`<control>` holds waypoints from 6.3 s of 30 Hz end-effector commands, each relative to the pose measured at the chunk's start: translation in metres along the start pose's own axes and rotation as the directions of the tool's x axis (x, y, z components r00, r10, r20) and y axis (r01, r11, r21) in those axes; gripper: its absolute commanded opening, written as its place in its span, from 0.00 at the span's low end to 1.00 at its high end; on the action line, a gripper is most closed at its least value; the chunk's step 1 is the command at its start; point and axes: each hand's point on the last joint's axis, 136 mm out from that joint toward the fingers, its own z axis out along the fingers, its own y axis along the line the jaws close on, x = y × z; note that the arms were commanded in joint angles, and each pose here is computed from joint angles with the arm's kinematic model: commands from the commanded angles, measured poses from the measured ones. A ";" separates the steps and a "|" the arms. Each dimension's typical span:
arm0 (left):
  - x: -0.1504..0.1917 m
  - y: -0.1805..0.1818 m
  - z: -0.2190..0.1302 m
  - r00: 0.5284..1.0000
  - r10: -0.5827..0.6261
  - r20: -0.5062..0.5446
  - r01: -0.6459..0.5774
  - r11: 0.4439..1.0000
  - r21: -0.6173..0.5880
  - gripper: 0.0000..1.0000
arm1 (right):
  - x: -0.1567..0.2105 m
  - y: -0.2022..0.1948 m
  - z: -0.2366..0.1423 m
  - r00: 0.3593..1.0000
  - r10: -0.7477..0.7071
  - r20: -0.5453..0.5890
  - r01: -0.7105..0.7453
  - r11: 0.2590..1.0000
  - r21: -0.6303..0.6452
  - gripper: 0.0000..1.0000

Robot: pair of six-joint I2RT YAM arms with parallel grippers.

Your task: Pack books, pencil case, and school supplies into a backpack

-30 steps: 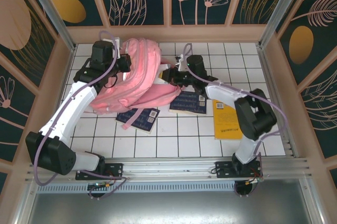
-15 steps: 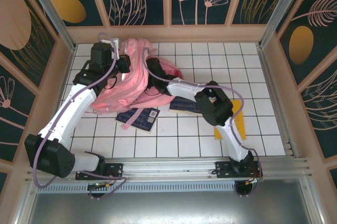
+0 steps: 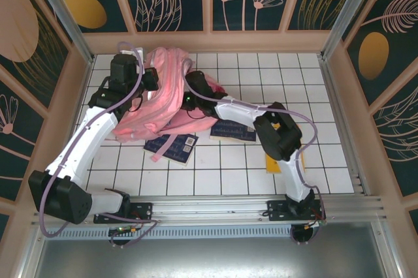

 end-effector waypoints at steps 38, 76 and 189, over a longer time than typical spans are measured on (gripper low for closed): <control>0.016 0.052 0.089 0.959 -0.279 -0.058 0.278 0.960 -0.024 0.54 | 0.097 -0.312 -0.408 0.690 0.190 0.698 -0.723 0.179 0.667 0.99; 0.320 -0.208 0.057 0.674 0.308 -0.671 0.089 0.868 0.488 0.52 | 0.151 -0.225 -0.323 0.797 0.432 0.422 -0.596 0.675 0.435 0.82; 0.201 -0.210 0.020 0.796 0.191 -0.575 0.202 0.810 0.550 0.61 | 0.032 -0.089 -0.347 0.929 0.216 0.301 -0.289 0.930 0.227 0.00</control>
